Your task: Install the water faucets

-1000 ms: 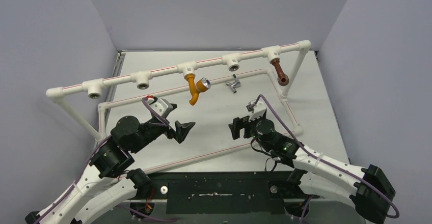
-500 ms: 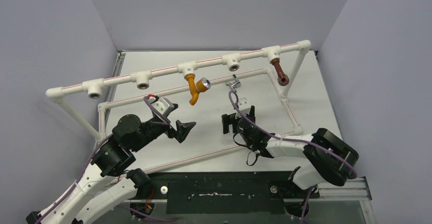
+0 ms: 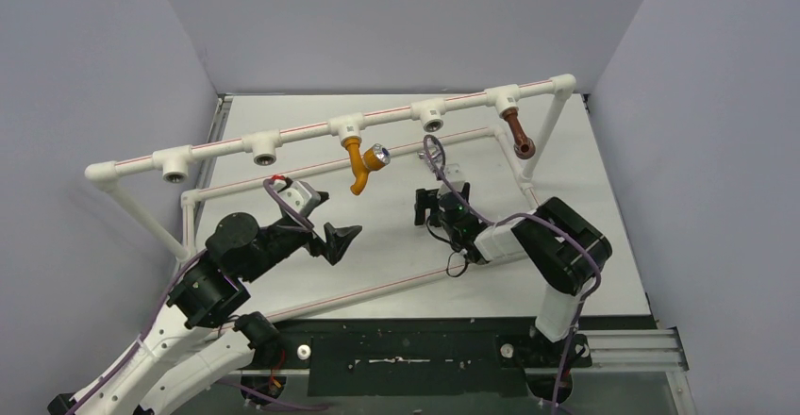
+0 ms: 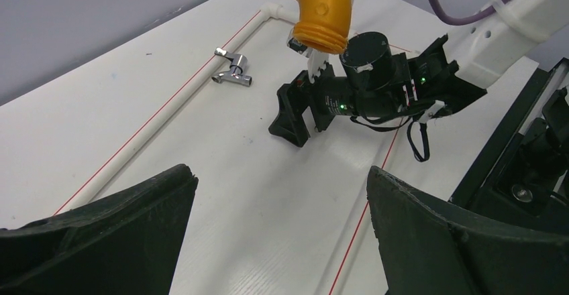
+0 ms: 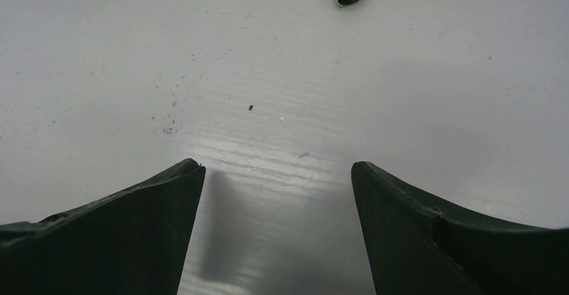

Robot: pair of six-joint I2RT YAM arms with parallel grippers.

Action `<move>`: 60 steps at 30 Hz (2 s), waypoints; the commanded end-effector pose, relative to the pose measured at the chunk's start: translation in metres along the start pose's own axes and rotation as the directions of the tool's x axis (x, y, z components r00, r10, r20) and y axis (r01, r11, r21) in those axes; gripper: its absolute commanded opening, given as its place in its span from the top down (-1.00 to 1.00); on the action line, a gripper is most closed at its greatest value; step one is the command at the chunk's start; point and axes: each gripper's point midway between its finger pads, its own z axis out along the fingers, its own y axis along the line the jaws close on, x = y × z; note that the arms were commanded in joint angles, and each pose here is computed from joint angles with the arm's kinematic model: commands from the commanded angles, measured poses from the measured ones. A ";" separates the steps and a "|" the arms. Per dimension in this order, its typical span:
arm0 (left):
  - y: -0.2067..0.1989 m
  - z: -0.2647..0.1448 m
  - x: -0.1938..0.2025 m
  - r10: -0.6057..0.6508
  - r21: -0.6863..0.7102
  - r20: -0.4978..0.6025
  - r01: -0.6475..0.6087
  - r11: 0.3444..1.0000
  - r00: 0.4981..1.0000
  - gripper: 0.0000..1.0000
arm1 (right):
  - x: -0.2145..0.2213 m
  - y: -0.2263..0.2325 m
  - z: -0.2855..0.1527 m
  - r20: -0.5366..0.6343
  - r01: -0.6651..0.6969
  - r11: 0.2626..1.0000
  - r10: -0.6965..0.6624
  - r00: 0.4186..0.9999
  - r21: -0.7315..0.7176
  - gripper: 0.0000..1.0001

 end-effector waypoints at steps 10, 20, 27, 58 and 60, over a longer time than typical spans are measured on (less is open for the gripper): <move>-0.003 -0.002 -0.017 0.002 0.016 0.068 -0.004 1.000 0.998 -0.95 | -0.034 -0.023 0.067 0.008 -0.129 0.992 0.129 0.992 -0.014 -0.57; -0.002 -0.002 -0.015 0.002 0.017 0.061 -0.003 1.000 0.998 -0.95 | -0.026 -0.033 0.098 -0.051 -0.087 0.996 0.088 0.995 0.013 -0.52; -0.002 -0.002 -0.015 0.001 0.020 0.063 -0.003 1.000 0.998 -0.95 | -0.019 -0.037 0.106 -0.080 -0.049 0.998 0.051 0.995 0.030 -0.37; -0.002 -0.001 -0.015 -0.005 0.020 0.062 0.004 1.000 0.998 -0.95 | -0.009 -0.020 0.087 -0.104 0.099 0.995 -0.096 0.990 0.024 1.00; -0.001 -0.003 -0.016 -0.004 0.017 0.071 0.003 1.000 0.998 -0.95 | -0.008 -0.011 0.078 -0.099 0.094 0.996 -0.093 0.991 0.004 1.00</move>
